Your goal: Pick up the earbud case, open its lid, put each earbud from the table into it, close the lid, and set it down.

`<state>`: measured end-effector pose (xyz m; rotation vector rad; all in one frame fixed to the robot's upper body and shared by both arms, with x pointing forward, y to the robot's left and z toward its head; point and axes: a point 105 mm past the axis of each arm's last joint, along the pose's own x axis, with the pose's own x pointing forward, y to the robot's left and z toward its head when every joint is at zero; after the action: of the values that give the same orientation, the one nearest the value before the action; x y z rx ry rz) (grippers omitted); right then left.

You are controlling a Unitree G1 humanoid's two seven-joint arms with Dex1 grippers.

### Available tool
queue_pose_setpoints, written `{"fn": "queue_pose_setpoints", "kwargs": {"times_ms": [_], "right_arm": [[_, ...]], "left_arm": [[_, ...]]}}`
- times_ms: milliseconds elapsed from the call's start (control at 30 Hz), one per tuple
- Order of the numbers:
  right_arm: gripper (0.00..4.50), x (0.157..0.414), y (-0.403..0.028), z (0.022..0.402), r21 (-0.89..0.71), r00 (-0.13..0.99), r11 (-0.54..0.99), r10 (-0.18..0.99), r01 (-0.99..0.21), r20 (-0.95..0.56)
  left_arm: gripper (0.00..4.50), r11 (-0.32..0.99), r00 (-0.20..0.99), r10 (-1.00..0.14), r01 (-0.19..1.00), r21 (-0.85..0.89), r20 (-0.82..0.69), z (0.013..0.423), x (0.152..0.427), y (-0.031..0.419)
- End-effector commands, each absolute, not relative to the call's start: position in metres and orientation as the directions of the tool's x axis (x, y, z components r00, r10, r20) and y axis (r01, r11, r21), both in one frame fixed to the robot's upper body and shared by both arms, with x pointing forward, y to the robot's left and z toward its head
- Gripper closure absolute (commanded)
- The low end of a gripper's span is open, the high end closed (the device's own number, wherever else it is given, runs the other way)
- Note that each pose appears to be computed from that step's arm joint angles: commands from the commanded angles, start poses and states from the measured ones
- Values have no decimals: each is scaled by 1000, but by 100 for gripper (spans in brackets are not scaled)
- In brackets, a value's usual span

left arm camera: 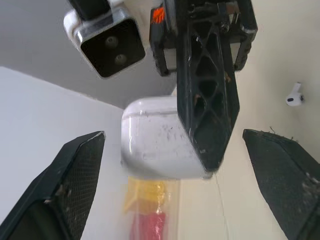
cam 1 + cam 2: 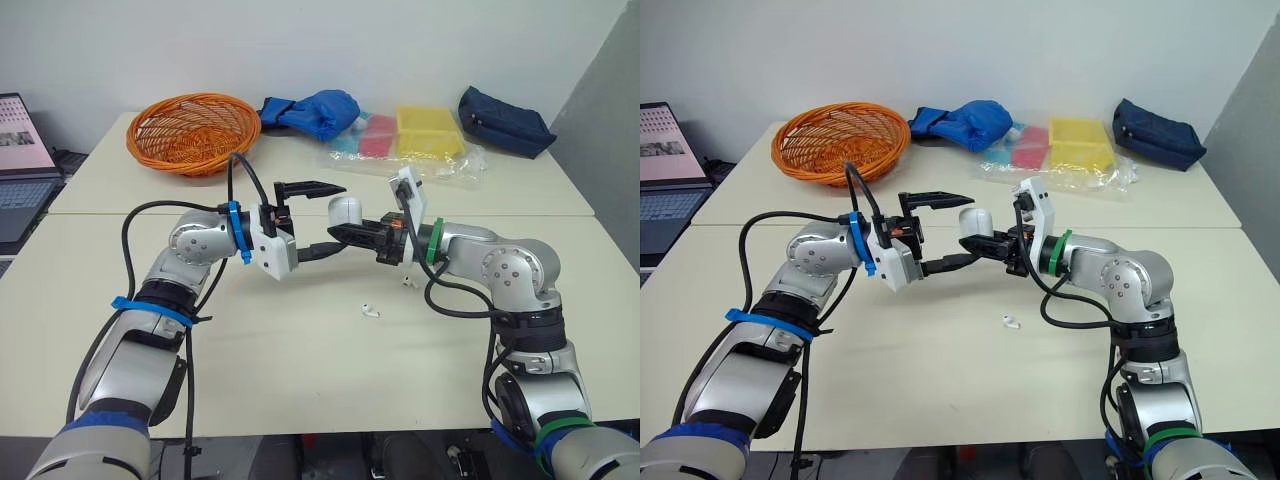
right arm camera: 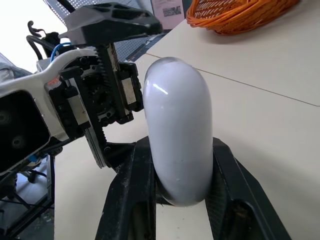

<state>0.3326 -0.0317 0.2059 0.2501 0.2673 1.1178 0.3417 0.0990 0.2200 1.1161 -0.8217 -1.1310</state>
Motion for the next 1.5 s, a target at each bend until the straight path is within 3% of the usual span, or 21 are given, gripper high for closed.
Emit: {"fn": "queue_pose_setpoints", "kwargs": {"times_ms": [33,133,267,333,433,500,633,800,1500], "right_arm": [[363,338,-40,218,259,452,449,891,-855,-50],[363,345,-47,215,124,500,508,861,-852,-92],[363,345,-45,198,-218,517,477,831,-852,-203],[363,343,-40,193,-270,503,443,835,-855,-222],[363,342,-32,189,-320,487,406,841,-856,-236],[363,339,-25,188,-327,473,390,850,-861,-233],[363,335,-20,185,-323,461,378,856,-867,-235],[363,333,-18,185,-338,465,375,853,-863,-239],[363,340,-19,183,-419,527,385,792,-822,-307]], "left_arm": [[0,40,265,-963,339,940,-55,236,343,108],[0,-48,227,-958,474,879,-174,232,337,115],[0,-68,202,-901,809,584,-385,243,339,126],[0,-67,178,-884,866,496,-431,253,337,122],[0,-80,183,-868,866,493,-461,262,340,111],[0,-162,104,-820,901,402,-563,250,333,112],[0,-166,125,-795,896,411,-594,246,342,109],[144,-200,130,-766,883,425,-629,247,348,107],[144,-282,141,-676,857,431,-723,228,355,81]]}}
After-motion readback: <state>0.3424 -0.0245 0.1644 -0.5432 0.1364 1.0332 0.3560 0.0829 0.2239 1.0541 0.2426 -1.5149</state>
